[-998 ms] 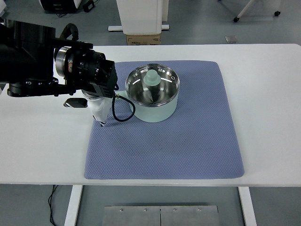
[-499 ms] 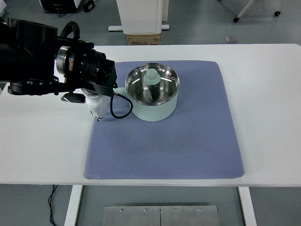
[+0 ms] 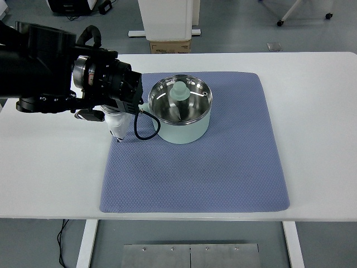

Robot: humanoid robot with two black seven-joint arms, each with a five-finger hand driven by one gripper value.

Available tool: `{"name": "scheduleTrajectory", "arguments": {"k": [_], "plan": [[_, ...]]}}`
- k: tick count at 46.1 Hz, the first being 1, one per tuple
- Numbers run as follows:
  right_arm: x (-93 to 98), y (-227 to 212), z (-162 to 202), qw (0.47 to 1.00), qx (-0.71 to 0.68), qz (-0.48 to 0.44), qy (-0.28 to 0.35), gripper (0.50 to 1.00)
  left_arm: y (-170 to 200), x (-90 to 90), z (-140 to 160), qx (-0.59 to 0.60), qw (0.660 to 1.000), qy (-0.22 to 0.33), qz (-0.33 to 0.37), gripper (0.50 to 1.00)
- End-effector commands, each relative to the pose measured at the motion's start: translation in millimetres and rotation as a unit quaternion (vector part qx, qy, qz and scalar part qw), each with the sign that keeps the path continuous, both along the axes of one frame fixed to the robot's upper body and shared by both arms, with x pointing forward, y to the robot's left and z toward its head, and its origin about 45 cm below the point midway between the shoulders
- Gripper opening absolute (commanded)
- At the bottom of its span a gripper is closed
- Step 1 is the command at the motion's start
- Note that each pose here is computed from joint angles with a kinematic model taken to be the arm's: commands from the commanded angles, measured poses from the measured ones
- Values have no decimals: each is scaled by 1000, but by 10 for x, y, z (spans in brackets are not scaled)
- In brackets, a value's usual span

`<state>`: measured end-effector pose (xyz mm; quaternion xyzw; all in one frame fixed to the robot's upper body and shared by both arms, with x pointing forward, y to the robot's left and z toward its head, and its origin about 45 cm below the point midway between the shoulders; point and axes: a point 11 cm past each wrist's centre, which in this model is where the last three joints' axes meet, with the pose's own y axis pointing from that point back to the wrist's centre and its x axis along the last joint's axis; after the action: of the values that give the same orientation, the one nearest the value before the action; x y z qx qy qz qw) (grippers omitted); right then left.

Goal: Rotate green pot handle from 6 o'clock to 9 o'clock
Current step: 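Keep pushing the handle around until it points toward the left arm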

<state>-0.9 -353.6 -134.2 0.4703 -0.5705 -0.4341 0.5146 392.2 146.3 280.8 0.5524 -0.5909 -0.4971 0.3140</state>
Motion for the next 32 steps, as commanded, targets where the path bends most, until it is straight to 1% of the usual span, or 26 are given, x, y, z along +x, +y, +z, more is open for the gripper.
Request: {"name": "scheduleTrajectory", "arguments": {"k": [1, 8, 15, 21, 27, 32], "plan": [[0, 0, 0, 1000, 0, 0, 0, 1000, 23, 4, -9, 4, 1000, 0, 2, 1000], [0, 0, 0, 1000, 0, 0, 0, 1000, 21, -17, -8, 4, 1000, 2, -1, 1000], [0, 0, 0, 1000, 0, 0, 0, 1000, -11, -90, -24, 1, 1000, 12, -10, 1000], [0, 0, 0, 1000, 0, 0, 0, 1000, -52, -120, -17, -5, 1000, 15, -15, 1000], [0, 0, 0, 1000, 0, 0, 0, 1000, -157, -145, -3, -22, 999, 19, -19, 1000], [0, 0, 0, 1000, 0, 0, 0, 1000, -255, -208, 0, -47, 998, 36, -2, 1000]]}}
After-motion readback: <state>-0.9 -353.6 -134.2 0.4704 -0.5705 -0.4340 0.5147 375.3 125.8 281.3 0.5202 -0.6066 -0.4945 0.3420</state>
